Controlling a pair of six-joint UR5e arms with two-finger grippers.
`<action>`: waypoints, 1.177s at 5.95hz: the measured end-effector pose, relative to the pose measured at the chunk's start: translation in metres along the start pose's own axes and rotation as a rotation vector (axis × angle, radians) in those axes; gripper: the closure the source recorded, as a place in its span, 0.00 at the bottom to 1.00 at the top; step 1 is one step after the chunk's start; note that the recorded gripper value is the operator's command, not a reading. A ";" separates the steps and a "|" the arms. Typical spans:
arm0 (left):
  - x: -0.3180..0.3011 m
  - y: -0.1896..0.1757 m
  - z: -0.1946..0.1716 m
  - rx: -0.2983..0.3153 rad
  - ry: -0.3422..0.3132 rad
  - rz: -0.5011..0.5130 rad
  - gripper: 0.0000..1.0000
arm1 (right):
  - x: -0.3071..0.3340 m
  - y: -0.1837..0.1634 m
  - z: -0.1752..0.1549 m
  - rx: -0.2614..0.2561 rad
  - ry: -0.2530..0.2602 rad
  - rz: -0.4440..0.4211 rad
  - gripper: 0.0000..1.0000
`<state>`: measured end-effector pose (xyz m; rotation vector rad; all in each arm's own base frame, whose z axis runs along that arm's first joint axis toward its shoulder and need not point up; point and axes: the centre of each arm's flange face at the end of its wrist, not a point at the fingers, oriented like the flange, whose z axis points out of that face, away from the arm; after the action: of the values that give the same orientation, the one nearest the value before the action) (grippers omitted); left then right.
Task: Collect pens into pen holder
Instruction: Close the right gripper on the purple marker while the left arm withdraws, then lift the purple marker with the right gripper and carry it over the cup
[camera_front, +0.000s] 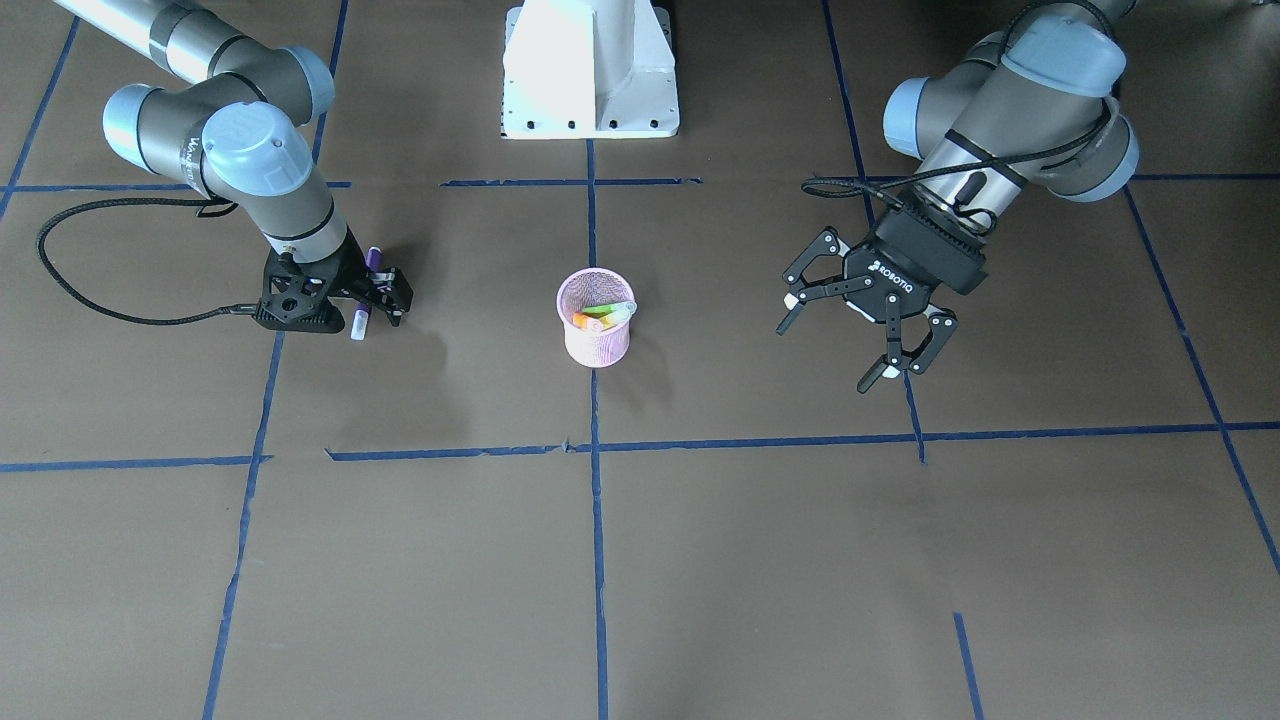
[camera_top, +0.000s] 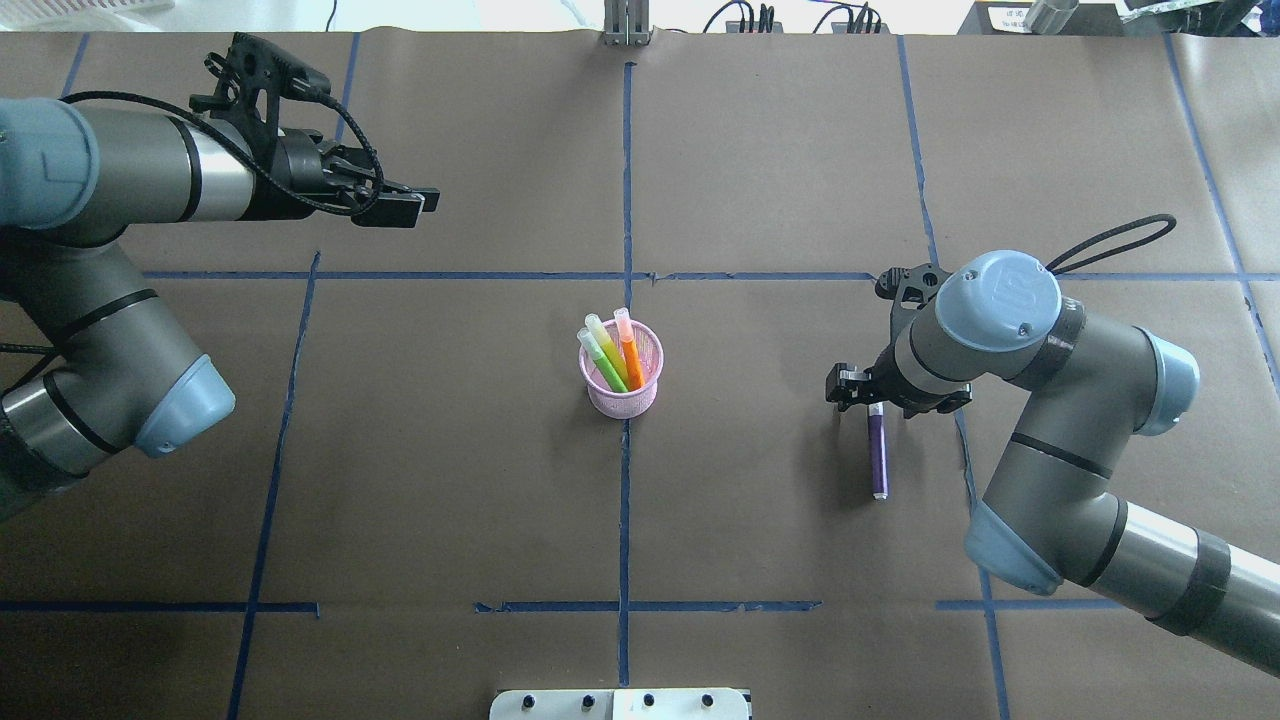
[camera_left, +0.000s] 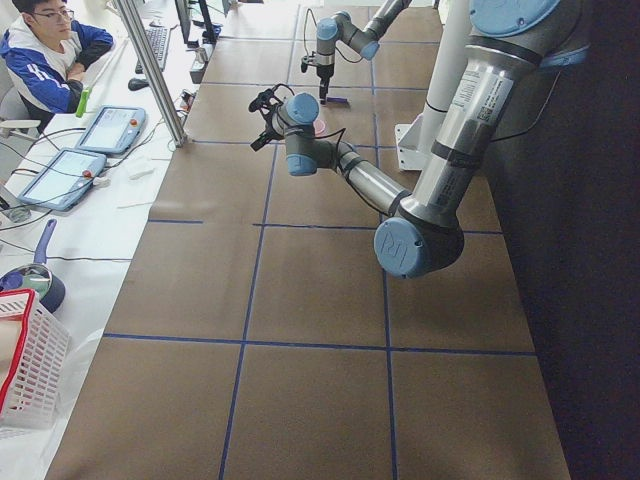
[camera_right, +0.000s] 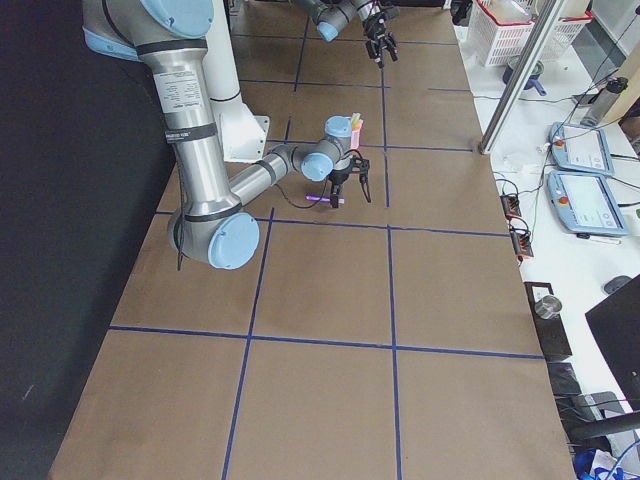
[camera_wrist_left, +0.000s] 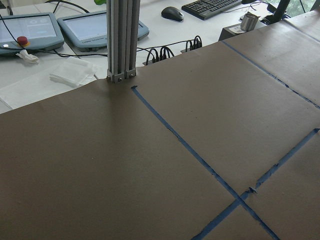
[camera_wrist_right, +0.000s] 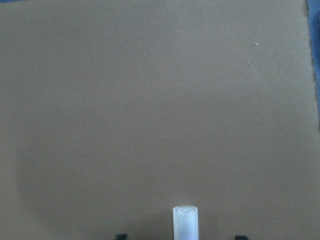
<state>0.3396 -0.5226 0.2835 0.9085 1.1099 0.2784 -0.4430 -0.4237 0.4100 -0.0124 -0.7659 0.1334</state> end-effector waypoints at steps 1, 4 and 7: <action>0.000 0.000 0.000 0.000 0.000 0.010 0.00 | 0.001 0.000 0.000 0.000 0.002 0.002 0.75; 0.000 0.001 0.001 -0.003 0.000 0.028 0.00 | 0.001 -0.001 -0.004 0.004 -0.003 0.001 1.00; -0.054 0.018 -0.012 -0.143 -0.066 -0.040 0.00 | -0.043 0.000 -0.085 0.138 -0.151 -0.037 1.00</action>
<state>0.3088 -0.5385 0.3305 0.7627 1.0330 0.2890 -0.4149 -0.4255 0.3184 0.1445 -0.9058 0.1526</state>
